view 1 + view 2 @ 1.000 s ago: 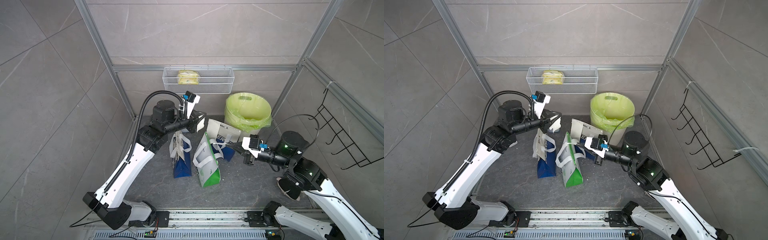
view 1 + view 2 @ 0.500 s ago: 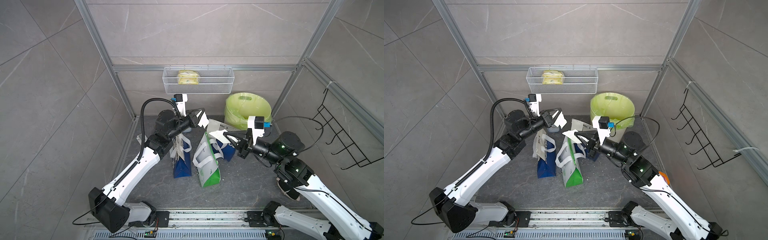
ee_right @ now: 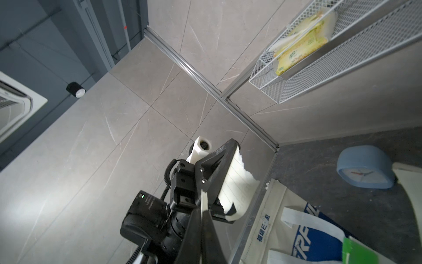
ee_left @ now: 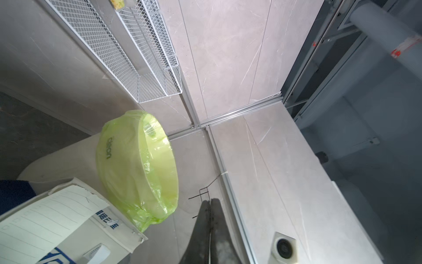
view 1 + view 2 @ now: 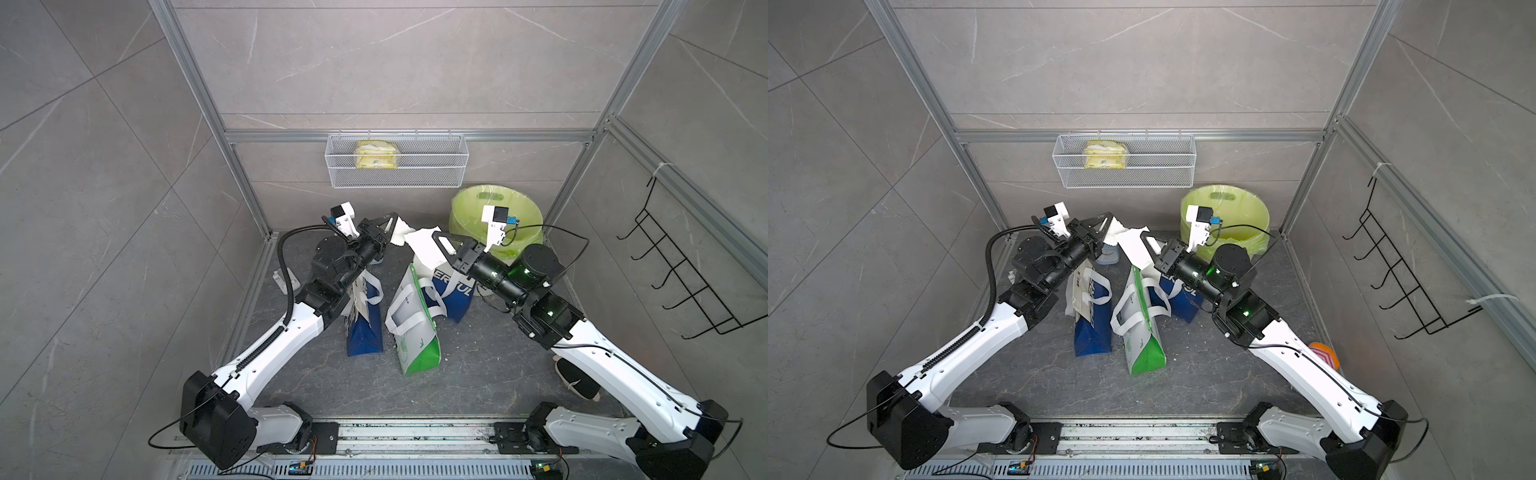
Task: Shred takeout receipts and throw away
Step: Shred the takeout receipt.
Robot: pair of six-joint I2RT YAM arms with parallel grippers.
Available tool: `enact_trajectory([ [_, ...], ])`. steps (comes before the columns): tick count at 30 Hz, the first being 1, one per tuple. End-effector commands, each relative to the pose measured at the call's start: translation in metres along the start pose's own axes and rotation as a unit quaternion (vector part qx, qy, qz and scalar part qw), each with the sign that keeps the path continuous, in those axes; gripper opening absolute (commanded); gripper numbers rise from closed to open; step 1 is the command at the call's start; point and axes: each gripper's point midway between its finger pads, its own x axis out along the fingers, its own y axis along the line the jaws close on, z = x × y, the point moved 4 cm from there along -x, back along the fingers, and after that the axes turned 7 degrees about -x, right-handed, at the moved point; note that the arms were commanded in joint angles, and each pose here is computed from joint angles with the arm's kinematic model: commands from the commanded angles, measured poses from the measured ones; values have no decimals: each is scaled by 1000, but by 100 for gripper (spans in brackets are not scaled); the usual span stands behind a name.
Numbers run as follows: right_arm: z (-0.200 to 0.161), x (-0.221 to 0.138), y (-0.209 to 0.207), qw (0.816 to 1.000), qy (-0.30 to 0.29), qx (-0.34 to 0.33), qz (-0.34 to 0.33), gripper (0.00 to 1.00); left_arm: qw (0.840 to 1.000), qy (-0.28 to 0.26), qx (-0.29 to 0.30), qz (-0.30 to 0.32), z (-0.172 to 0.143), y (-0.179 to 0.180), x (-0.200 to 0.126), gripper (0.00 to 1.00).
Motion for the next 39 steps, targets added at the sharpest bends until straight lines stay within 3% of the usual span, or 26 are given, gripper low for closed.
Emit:
enact_trajectory([
  [1, 14, 8, 8, 997, -25, 79, 9, 0, 997, -7, -47, -60, 1, -28, -6, 1],
  [8, 8, 15, -9, 990, 5, 122, -65, 0, 996, -9, -60, -63, 1, -24, -6, 5],
  [15, 5, 19, -15, 985, 21, 139, -96, 0, 996, 1, -67, -62, -3, -20, -3, 7],
  [33, 5, 28, -12, 985, 31, 145, -90, 0, 996, 9, -73, -54, -7, -13, 1, 9],
  [39, 6, 20, -15, 983, 39, 129, -122, 0, 996, 7, -73, -54, -6, -11, 2, 9],
])
